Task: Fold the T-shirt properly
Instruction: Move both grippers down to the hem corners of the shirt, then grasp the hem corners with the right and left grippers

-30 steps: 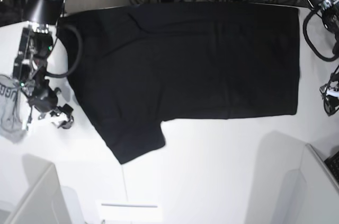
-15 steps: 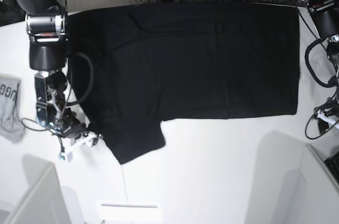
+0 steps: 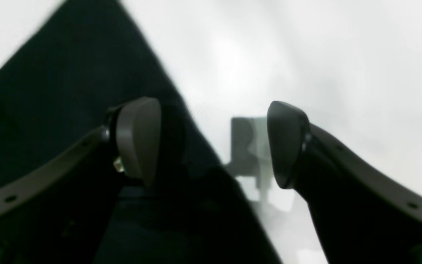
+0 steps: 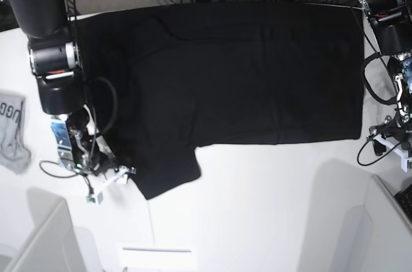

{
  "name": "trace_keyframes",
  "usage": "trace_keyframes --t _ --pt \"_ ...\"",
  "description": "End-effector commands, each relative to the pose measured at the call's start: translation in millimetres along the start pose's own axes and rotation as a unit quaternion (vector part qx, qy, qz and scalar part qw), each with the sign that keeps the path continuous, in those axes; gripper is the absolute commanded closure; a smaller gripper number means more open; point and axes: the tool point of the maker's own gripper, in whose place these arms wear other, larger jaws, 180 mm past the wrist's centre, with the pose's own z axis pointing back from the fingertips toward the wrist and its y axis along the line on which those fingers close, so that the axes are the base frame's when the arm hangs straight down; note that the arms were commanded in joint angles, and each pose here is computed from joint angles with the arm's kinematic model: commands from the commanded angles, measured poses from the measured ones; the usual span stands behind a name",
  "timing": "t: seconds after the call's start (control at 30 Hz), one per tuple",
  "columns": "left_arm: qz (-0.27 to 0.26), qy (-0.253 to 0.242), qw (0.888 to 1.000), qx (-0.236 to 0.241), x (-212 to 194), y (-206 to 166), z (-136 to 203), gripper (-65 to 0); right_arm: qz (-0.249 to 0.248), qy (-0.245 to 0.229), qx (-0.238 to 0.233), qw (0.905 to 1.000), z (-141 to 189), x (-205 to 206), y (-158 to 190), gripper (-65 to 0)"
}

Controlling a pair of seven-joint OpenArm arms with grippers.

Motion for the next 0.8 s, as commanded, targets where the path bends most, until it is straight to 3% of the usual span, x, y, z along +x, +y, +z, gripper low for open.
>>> trace_keyframes --t 0.0,0.5,0.57,0.77 --pt "0.002 -0.033 0.999 0.01 25.0 9.2 5.0 -48.4 0.007 -0.026 0.004 0.9996 5.0 24.7 3.9 -43.1" --pt "0.001 -0.025 1.0 0.008 16.4 7.4 3.4 -48.4 0.012 0.001 0.023 0.9997 -6.3 -7.7 27.8 -41.0" --pt "0.002 -0.025 1.0 0.008 16.1 6.7 3.3 -48.4 0.012 0.002 0.023 0.9997 -6.4 -8.6 27.7 -35.4" --pt "0.011 -0.024 1.0 -0.004 12.7 -6.4 -0.1 -48.4 0.01 0.006 0.022 0.9997 -7.4 -14.2 26.9 -4.1"
